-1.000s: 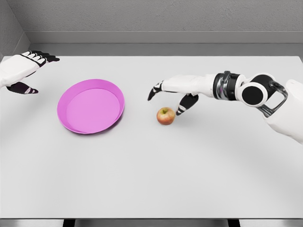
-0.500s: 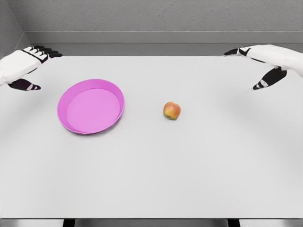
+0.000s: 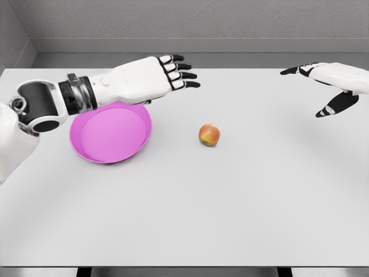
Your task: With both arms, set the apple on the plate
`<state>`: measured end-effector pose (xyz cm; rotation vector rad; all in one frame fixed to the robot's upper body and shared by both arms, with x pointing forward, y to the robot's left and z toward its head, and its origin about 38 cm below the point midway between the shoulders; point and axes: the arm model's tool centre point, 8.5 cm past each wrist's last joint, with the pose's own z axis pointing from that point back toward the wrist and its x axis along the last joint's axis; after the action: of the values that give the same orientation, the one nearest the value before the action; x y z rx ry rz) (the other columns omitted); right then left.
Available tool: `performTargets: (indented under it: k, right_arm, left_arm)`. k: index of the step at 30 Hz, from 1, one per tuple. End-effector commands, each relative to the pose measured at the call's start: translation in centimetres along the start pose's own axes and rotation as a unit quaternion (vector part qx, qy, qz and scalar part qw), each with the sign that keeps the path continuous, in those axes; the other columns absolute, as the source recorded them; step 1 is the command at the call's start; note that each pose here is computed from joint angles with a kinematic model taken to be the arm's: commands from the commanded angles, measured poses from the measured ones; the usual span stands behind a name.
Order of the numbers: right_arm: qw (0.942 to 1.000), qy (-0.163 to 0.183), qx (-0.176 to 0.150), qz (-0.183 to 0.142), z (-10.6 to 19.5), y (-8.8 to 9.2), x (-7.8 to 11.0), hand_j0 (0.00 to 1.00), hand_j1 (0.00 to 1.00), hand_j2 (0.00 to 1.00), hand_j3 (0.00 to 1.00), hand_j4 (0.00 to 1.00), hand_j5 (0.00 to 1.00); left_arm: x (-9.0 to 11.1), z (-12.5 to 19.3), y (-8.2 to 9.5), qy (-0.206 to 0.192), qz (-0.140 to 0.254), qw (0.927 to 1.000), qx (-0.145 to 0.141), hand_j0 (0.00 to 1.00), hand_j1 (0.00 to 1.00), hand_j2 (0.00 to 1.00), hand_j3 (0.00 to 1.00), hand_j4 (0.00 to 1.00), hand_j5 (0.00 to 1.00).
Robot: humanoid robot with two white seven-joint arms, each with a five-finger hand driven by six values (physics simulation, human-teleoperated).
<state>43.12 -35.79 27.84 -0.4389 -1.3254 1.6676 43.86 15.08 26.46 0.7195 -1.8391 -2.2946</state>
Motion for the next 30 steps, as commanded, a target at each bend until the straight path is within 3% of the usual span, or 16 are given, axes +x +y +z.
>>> performTargets:
  k: [1,3,5,8,9,11,19,30]
  right_arm:
    - [1.0000,0.001,0.000,0.000,0.2,0.0,0.0,1.00,1.00,1.00,1.00,1.00,1.00]
    - [1.0000,0.000,0.001,0.000,0.1,0.0,0.0,1.00,1.00,1.00,1.00,1.00,1.00]
    - [1.0000,0.000,0.000,0.000,0.1,0.0,0.0,1.00,1.00,1.00,1.00,1.00,1.00]
    - [1.0000,0.001,0.000,-0.001,0.1,0.0,-0.1,1.00,1.00,1.00,1.00,1.00,1.00]
    - [1.0000,0.001,0.000,-0.002,0.1,0.0,-0.1,1.00,1.00,1.00,1.00,1.00,1.00]
    - [1.0000,-0.001,-0.002,-0.003,-0.1,0.0,0.0,1.00,1.00,1.00,1.00,1.00,1.00]
    - [1.0000,-0.001,-0.001,-0.005,-0.2,0.1,-0.1,1.00,1.00,1.00,1.00,1.00,1.00]
    - [1.0000,-0.003,-0.001,-0.006,-0.3,0.2,0.0,1.00,1.00,1.00,1.00,1.00,1.00]
  left_arm:
    - [2.6,-2.6,-1.1,-0.038,-0.001,0.9990,-0.022,1.00,1.00,1.00,1.00,1.00,1.00]
    - [3.1,-3.4,-1.8,-0.055,0.004,0.9977,-0.038,1.00,1.00,1.00,1.00,1.00,1.00]
    - [3.7,-4.9,-3.2,-0.073,0.018,0.9943,-0.076,1.00,1.00,1.00,1.00,1.00,1.00]
    - [4.2,-6.0,-3.6,-0.089,0.016,0.9906,-0.103,1.00,1.00,1.00,1.00,1.00,1.00]
    - [4.7,-6.6,-3.4,-0.099,0.018,0.9899,-0.100,1.00,1.00,1.00,1.00,1.00,1.00]
    - [4.7,-7.5,-4.3,-0.104,0.048,0.9861,-0.120,1.00,1.00,1.00,1.00,1.00,1.00]
    - [3.6,-8.6,-5.2,-0.095,0.104,0.9832,-0.117,1.00,1.00,1.00,1.00,1.00,1.00]
    - [3.3,-10.1,-5.6,-0.093,0.122,0.9807,-0.121,1.00,1.00,1.00,1.00,1.00,1.00]
